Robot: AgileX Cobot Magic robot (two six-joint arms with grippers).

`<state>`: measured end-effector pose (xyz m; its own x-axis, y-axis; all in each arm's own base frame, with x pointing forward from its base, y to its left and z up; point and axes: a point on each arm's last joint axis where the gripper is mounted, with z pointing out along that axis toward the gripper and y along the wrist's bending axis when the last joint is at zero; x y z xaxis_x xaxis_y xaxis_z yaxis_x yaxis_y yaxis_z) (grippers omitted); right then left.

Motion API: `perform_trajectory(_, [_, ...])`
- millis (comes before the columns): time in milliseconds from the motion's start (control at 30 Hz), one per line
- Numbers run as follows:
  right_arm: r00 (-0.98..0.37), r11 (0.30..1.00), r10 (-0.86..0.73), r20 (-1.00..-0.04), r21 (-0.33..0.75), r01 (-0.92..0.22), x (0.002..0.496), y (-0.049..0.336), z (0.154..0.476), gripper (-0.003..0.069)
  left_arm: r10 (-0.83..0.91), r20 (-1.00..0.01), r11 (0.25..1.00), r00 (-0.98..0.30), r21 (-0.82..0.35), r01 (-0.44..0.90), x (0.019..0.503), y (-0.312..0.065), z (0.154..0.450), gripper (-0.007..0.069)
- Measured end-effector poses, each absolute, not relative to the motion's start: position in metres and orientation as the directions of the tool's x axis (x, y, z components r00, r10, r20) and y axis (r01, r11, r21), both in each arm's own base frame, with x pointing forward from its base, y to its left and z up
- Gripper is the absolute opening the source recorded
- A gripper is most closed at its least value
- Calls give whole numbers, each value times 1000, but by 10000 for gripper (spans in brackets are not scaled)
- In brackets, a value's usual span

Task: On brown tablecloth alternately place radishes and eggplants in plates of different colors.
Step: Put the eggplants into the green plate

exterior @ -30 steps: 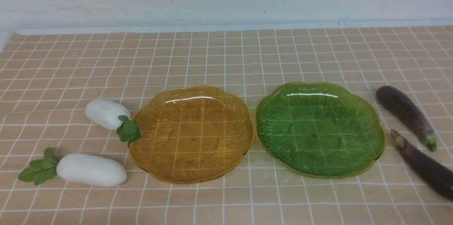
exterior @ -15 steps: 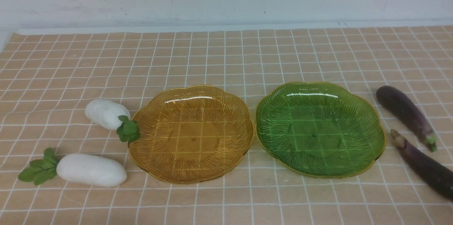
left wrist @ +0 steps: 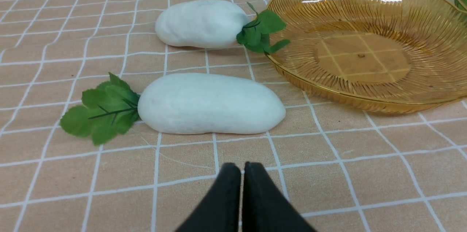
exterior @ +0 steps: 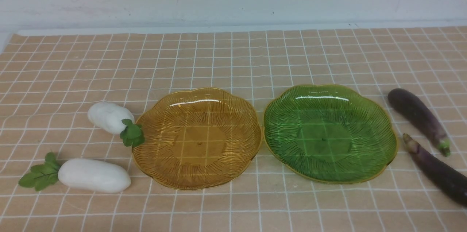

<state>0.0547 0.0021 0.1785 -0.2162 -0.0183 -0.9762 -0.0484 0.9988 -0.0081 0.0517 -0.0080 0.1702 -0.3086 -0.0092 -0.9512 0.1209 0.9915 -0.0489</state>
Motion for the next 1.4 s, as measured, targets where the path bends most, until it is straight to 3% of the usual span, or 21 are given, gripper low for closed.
perform_trajectory(67, [-215, 998, 25, -976, 36, -47, 55, 3, 179, -15, -28, -950, 990, -311, -68, 120, 52, -8, 170, -3])
perform_trajectory(100, [-218, 987, 144, -965, 156, -42, 55, 5, 179, -15, -117, -940, 981, -321, -160, 112, 51, -10, 170, -3])
perform_trajectory(133, [-217, 982, 161, -963, 178, -64, 55, 5, 179, -15, -131, -937, 978, -323, -175, 111, 51, -11, 170, -3])
perform_trajectory(167, [-231, 890, 438, -869, 455, -28, 54, 10, 181, -15, -261, -904, 946, -339, -310, 98, 51, -14, 171, -3])
perform_trajectory(200, [-232, 884, 448, -863, 466, -25, 54, 10, 181, -15, -288, -894, 937, -342, -337, 93, 51, -14, 171, -3])
perform_trajectory(267, [-251, 669, 719, -648, 743, 0, 54, 15, 183, -15, -539, -755, 799, -375, -599, 57, 50, -20, 173, -3])
perform_trajectory(333, [-255, 546, 812, -526, 838, 10, 54, 17, 185, -15, -645, -657, 702, -390, -711, 37, 50, -24, 175, -3])
perform_trajectory(367, [-256, 536, 817, -516, 844, 10, 54, 17, 185, -15, -658, -644, 688, -392, -724, 35, 50, -24, 175, -3])
perform_trajectory(400, [-256, 493, 843, -474, 870, 12, 54, 18, 186, -15, -732, -549, 593, -404, -805, 20, 49, -27, 177, -3])
perform_trajectory(467, [-250, 474, 854, -457, 881, 9, 54, 18, 187, -15, -775, -484, 525, -406, -851, 13, 49, -28, 179, -3])
perform_trajectory(567, [-232, 504, 839, -492, 864, -9, 54, 17, 188, -15, -801, -455, 487, -389, -873, 18, 50, -28, 182, -3])
perform_trajectory(667, [-184, 643, 738, -649, 759, -102, 51, 16, 212, -15, -776, -504, 514, -379, -854, 82, 47, -29, 200, -3])
perform_trajectory(800, [-87, 850, 477, -874, 484, -208, 43, 18, 280, -14, -666, -632, 634, -395, -760, 147, 47, -32, 246, -3])
perform_trajectory(867, [-269, 921, 297, -916, 350, -174, 55, 21, 301, -12, -537, -669, 738, -513, -668, 99, 60, -35, 259, -3])
perform_trajectory(967, [-585, 956, 166, -794, 276, -104, 81, 23, 297, -12, -390, -602, 839, -697, -544, 1, 81, -37, 256, -3])
perform_trajectory(1067, [-752, 970, 109, -650, 236, -64, 105, 23, 291, -11, -308, -544, 883, -780, -468, -23, 95, -36, 253, -3])
perform_trajectory(1267, [-816, 988, 59, -575, 153, -37, 159, 20, 291, 4, -234, -490, 918, -840, -397, -23, 114, -37, 250, 22])
perform_trajectory(1400, [-821, 997, 7, -571, 70, -40, 197, 16, 290, 64, -213, -480, 924, -851, -382, -16, 120, -37, 249, 62])
